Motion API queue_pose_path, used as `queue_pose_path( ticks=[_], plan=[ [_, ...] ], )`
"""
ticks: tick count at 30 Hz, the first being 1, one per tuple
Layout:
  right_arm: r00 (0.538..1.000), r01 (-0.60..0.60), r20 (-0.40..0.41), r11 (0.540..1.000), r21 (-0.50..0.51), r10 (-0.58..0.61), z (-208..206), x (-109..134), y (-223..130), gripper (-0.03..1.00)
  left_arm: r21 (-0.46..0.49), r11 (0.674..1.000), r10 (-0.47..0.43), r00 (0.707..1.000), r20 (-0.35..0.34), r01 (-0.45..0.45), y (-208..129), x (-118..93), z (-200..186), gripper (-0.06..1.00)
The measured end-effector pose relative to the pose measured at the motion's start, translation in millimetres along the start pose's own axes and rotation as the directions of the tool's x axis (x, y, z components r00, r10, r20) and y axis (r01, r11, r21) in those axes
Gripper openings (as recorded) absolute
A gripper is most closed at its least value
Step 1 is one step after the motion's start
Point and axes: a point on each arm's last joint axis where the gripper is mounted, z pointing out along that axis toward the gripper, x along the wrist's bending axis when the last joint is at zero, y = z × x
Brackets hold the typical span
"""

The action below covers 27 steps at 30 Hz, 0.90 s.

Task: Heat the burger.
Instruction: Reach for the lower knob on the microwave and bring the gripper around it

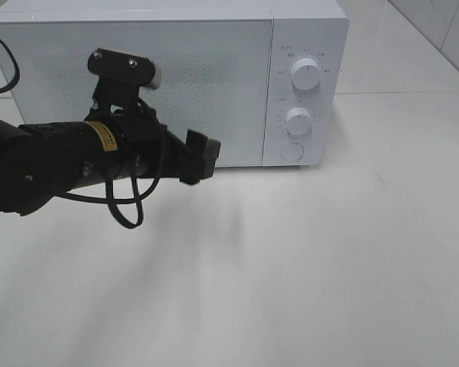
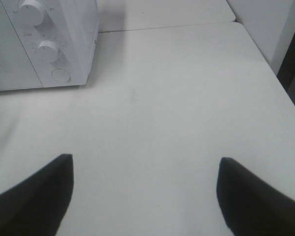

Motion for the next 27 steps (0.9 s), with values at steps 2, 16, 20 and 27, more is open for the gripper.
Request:
queue_pose_path(
  ticks=[2, 16, 20, 27],
  plan=[
    [1.000, 0.000, 0.000, 1.000, 0.000, 0.000, 0, 0, 0, 0.77, 0.172, 0.985, -0.002, 1.000, -0.005, 0.003, -10, 0, -9, 0.96],
    [1.000, 0.000, 0.000, 1.000, 0.000, 0.000, 0, 0, 0, 0.77, 0.518, 0.853, 0.070, 0.998, 0.006, -0.063, -3, 0, -82, 0.99],
    [1.000, 0.000, 0.000, 1.000, 0.000, 0.000, 0, 0, 0, 0.77, 0.510, 0.859, 0.063, 0.998, -0.006, -0.051, 11, 1, -117, 0.99],
    [1.000, 0.000, 0.000, 1.000, 0.000, 0.000, 0, 0, 0, 0.77, 0.544, 0.833, -0.027, 0.990, -0.136, 0.097, 15, 33, -145, 0.99]
  ],
)
